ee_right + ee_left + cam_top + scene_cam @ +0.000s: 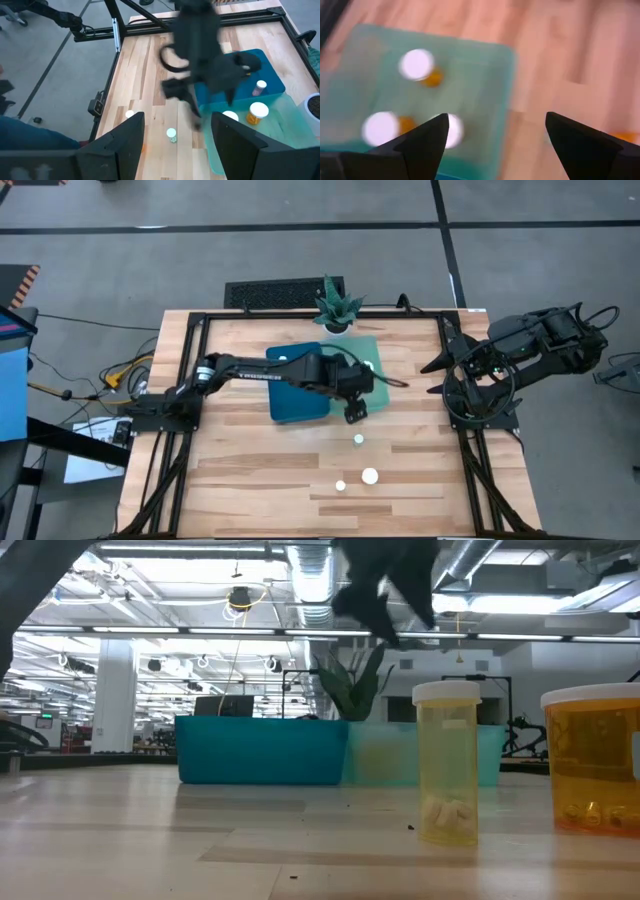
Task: Pick and place medicine bottles into bin by pill shape (circle, oval)
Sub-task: Put the small green tablet bottle into the blue bin
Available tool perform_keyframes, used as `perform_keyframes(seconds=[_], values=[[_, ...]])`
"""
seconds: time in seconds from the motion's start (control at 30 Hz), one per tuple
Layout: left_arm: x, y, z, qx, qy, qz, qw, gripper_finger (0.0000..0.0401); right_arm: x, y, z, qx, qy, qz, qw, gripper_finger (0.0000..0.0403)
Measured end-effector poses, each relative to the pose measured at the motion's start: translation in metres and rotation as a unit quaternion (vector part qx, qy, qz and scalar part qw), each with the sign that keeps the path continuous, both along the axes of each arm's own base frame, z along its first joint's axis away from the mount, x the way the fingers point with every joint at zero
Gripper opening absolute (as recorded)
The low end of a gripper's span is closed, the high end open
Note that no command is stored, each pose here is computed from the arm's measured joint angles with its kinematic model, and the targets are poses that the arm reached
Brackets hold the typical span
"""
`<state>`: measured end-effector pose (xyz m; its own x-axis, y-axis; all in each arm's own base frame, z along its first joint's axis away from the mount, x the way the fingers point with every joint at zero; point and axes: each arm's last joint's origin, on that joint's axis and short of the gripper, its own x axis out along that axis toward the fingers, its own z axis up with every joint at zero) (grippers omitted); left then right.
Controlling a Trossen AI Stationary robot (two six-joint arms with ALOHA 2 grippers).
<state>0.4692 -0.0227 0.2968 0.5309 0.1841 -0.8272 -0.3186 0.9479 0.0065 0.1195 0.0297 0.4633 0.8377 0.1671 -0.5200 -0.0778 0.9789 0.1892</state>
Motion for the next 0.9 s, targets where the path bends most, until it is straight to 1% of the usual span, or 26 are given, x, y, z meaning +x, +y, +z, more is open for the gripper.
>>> perform_keyframes(seconds=[0.1, 0.2, 0.27, 0.33, 0.43, 0.6, 0.7, 0.8, 0.9], values=[[0.000, -0.031, 0.008, 0.004, -0.024, -0.029, 0.999, 0.0327, 0.000, 0.000, 0.000, 0.000, 0.000, 0.000, 1.000, 0.0238], [-0.001, -0.060, 0.010, 0.033, -0.049, -0.049, 0.997, 0.0327, 0.000, 0.000, 0.000, 0.000, 0.000, 0.000, 1.000, 0.0238], [0.001, -0.077, 0.003, 0.053, -0.070, -0.056, 0.995, 0.0327, 0.000, 0.000, 0.000, 0.000, 0.000, 0.000, 1.000, 0.0238], [0.001, -0.088, -0.010, 0.062, -0.075, -0.055, 0.994, 0.0327, 0.000, 0.000, 0.000, 0.000, 0.000, 0.000, 1.000, 0.0238], [0.002, -0.096, -0.032, 0.058, -0.078, -0.053, 0.994, 0.0327, 0.000, 0.000, 0.000, 0.000, 0.000, 0.000, 1.000, 0.0238], [0.003, -0.097, -0.073, 0.042, -0.080, -0.054, 0.994, 0.0327, 0.000, 0.000, 0.000, 0.000, 0.001, 0.000, 1.000, 0.0238], [0.004, -0.098, -0.087, 0.034, -0.098, -0.064, 0.993, 0.0327, 0.000, 0.000, 0.000, -0.001, 0.002, 0.000, 1.000, 0.0238], [0.000, -0.097, -0.099, 0.034, -0.088, -0.063, 0.994, 0.0327, -0.001, 0.000, -0.001, 0.000, 0.009, -0.001, 1.000, 0.0238], [-0.001, -0.097, -0.105, 0.035, -0.087, -0.064, 0.994, 0.0327, -0.001, 0.000, -0.001, 0.001, 0.009, -0.002, 1.000, 0.0238]])
